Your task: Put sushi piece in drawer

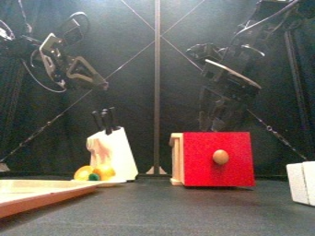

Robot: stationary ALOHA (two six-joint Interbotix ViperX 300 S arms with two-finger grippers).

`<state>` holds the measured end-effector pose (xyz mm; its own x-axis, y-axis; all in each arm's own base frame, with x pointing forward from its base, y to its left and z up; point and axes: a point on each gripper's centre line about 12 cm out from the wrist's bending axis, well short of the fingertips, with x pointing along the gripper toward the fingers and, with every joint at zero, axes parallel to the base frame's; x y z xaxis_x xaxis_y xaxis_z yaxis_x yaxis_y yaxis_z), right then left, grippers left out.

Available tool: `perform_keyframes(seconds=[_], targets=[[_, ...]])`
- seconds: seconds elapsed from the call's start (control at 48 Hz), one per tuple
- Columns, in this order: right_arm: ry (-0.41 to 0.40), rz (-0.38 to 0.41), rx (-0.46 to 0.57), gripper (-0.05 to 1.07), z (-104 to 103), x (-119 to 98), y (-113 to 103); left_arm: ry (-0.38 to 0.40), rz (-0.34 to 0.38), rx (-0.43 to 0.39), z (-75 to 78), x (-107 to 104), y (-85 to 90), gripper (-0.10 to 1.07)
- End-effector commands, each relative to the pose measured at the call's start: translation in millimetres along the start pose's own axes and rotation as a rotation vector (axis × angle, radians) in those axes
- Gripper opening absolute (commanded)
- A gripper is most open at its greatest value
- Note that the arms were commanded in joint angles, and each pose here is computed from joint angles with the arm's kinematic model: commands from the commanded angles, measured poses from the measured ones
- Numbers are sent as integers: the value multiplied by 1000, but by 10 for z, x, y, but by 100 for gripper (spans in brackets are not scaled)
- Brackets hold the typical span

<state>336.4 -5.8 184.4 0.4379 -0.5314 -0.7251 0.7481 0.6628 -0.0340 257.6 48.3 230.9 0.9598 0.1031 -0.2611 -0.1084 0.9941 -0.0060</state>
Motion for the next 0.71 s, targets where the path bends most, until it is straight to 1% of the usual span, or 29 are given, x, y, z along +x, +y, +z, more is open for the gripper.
perform_keyframes(seconds=[0.0, 0.542, 0.688], targets=[[-22, 23, 28, 83, 99, -97, -17, -31, -1, 3, 101, 12, 4, 53], [-28, 30, 26, 83, 112, -115, 1, -30, -1, 3, 99, 12, 5, 53], [-35, 44, 29, 82, 127, -164, 12, -54, -6, -3, 152, 20, 1, 53]])
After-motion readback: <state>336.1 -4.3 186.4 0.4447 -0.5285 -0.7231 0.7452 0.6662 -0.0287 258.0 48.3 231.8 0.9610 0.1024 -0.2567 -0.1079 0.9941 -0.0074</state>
